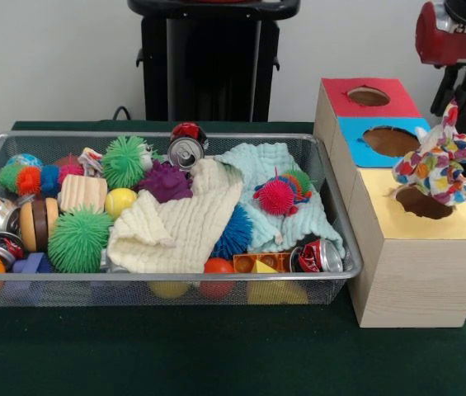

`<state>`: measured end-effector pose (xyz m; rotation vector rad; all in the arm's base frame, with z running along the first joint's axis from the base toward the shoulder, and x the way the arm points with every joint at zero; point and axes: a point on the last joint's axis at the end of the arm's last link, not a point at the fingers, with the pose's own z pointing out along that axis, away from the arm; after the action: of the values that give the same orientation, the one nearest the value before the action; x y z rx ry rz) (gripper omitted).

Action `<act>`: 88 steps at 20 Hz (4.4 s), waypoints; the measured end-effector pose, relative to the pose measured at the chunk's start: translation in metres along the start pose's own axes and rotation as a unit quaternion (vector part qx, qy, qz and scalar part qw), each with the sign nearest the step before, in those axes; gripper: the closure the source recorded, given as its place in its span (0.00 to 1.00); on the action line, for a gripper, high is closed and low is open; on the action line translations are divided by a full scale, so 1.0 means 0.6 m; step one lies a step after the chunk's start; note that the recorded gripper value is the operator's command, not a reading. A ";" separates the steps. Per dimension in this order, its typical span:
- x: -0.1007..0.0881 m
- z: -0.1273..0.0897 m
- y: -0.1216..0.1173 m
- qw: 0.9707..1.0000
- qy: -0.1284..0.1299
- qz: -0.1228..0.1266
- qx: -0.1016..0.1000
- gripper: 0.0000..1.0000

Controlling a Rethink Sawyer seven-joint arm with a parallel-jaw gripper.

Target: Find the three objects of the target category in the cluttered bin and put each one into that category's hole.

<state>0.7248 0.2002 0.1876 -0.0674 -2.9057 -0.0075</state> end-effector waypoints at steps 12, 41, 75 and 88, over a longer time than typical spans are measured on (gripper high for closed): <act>-0.003 0.012 -0.002 1.000 0.001 0.001 0.001 1.00; -0.026 0.139 -0.035 1.000 0.008 0.015 0.023 1.00; -0.066 0.116 0.064 0.997 -0.077 0.012 -0.022 1.00; -0.069 0.139 -0.001 0.997 -0.074 0.028 0.026 1.00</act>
<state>0.7457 0.1988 0.0968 -0.1455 -3.0490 0.0877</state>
